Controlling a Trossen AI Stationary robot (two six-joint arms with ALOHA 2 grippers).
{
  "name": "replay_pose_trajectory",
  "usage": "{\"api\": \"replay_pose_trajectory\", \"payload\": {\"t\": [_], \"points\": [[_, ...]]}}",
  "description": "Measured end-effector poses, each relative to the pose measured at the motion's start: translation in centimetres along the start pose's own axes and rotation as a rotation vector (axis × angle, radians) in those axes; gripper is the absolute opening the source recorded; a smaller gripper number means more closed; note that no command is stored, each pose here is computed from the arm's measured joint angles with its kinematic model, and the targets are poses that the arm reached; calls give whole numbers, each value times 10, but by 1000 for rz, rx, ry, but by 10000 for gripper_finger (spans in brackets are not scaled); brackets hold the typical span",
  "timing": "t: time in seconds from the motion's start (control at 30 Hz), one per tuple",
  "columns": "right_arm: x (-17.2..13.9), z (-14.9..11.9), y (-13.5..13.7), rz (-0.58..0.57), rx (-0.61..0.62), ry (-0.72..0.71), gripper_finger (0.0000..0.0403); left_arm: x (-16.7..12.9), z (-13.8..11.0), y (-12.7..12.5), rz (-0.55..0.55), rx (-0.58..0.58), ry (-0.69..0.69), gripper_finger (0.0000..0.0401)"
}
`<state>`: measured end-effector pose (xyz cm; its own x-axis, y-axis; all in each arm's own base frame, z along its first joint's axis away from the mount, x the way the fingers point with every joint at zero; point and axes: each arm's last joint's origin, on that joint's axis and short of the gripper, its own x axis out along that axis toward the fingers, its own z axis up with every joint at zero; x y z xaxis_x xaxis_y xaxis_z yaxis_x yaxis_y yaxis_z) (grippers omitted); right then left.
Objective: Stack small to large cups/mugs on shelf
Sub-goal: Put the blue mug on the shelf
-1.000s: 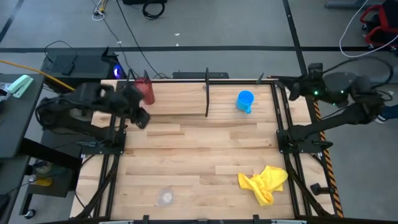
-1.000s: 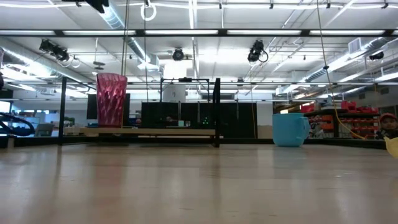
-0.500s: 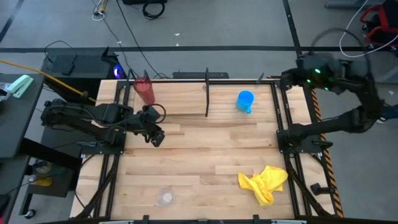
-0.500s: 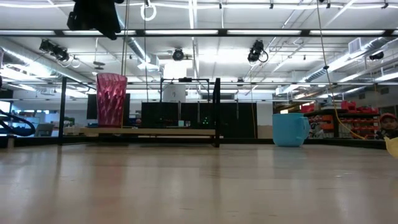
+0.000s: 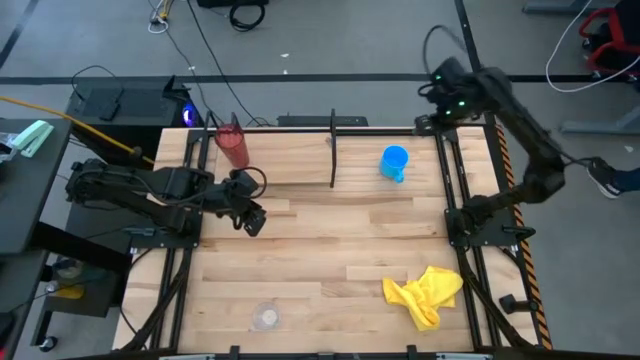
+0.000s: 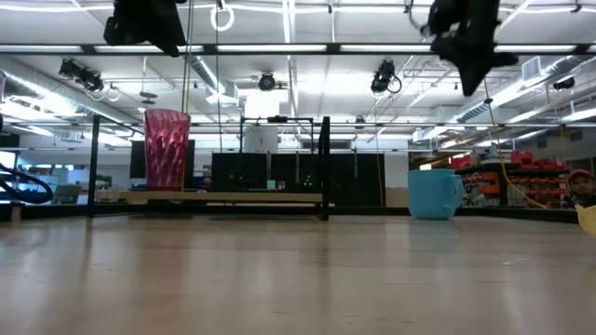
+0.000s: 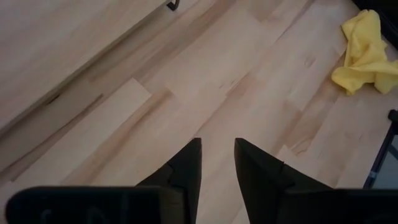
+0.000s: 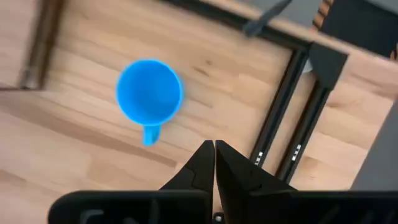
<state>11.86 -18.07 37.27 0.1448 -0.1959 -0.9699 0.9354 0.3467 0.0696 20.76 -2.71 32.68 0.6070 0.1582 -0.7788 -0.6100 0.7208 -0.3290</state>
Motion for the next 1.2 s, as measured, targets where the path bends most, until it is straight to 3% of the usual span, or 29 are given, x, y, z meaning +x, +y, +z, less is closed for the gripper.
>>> {"api": "replay_pose_trajectory", "payload": {"t": [0.2, 0.43, 0.67, 1.2], "points": [[49, 10, 12, 37, -25, 15, 27, 0, 0, 0, 1, 10, -1, 99], [78, 9, 28, 78, 32, -49, 27, 0, 0, 0, 21, 37, -24, 97], [107, -3, 31, 63, 33, 17, 34, 0, 1, 1, 51, 47, -59, 96], [129, 1, 26, 12, 51, -19, 110, 0, 2, 2, 65, 43, -75, 91]]}}
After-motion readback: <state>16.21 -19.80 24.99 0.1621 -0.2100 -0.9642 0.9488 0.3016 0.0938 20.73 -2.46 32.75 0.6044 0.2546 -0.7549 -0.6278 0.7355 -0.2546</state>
